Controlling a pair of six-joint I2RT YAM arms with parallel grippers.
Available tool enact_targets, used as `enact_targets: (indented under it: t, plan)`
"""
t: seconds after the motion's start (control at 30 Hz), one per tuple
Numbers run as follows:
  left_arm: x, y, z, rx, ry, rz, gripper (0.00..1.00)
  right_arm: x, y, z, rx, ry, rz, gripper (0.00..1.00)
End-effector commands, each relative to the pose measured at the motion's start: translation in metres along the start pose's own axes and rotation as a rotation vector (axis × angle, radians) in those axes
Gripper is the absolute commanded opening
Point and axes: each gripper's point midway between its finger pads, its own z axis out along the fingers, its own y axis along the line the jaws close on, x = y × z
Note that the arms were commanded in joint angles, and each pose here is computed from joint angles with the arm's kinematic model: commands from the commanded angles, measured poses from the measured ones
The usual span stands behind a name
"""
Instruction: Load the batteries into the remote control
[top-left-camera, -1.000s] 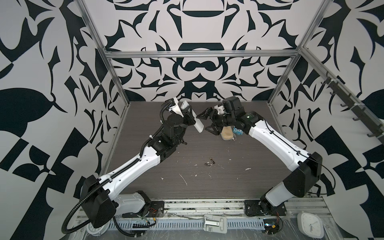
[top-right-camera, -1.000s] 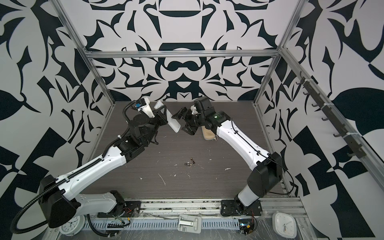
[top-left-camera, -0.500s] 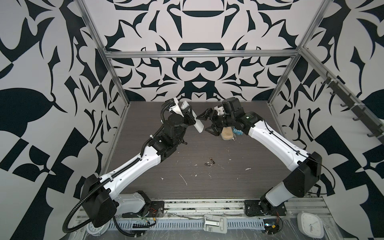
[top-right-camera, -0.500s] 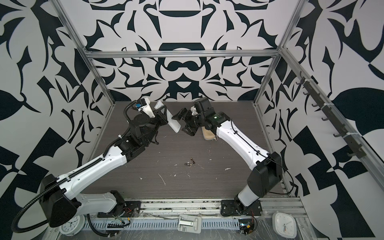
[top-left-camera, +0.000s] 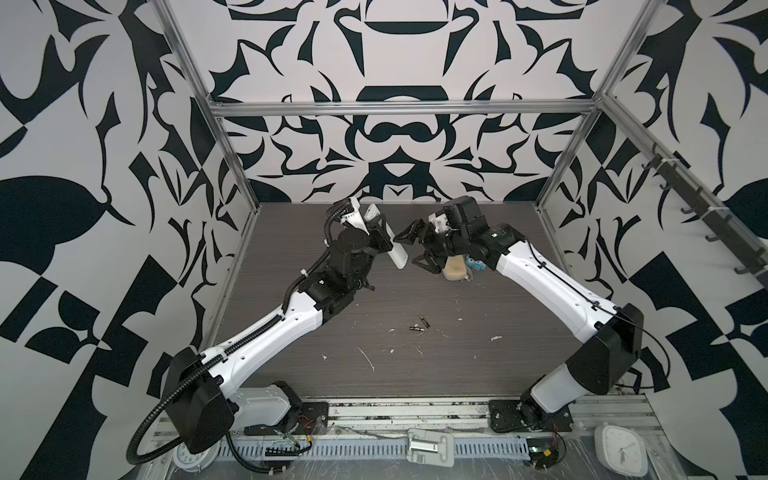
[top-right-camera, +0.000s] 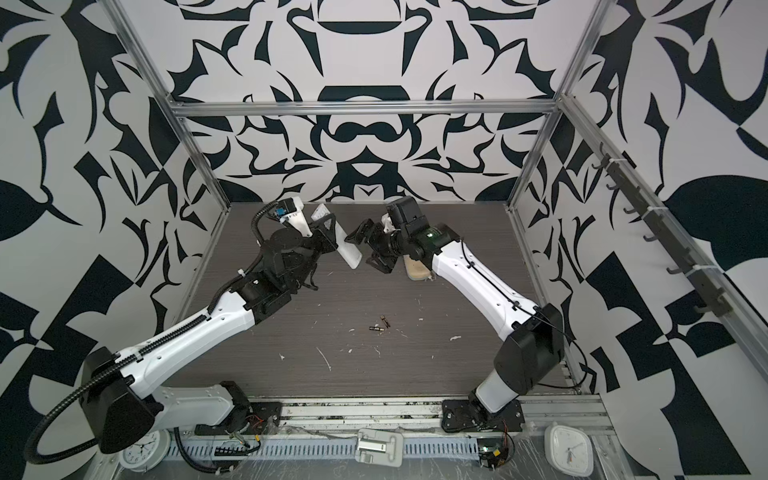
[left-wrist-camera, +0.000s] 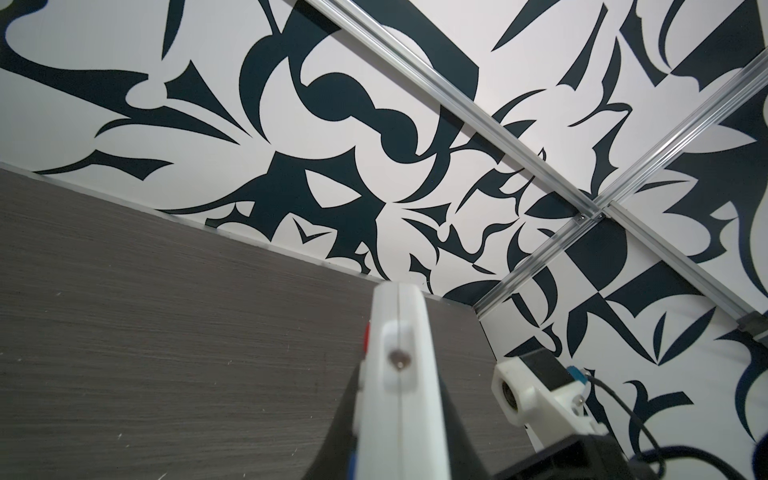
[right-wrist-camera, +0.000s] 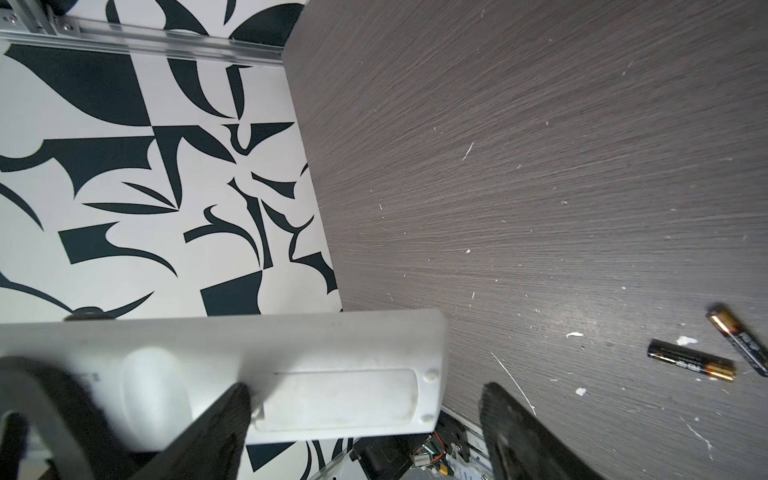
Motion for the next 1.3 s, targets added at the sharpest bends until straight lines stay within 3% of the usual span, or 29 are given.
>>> enact_targets:
  t: [0.0, 0.67, 1.27]
  plan:
    - [-0.029, -0.023, -0.005, 0.078, -0.090, -0.056, 0.00, 0.008, -0.027, 0.009, 0.126, 0.032, -0.011, 0.89]
    - [-0.026, -0.019, -0.008, 0.017, -0.049, 0.128, 0.00, 0.004, -0.036, 0.000, 0.214, 0.009, -0.085, 0.86]
    - [-0.019, -0.016, -0.010, 0.021, -0.034, 0.121, 0.00, -0.001, -0.013, -0.004, 0.146, -0.015, -0.148, 0.85]
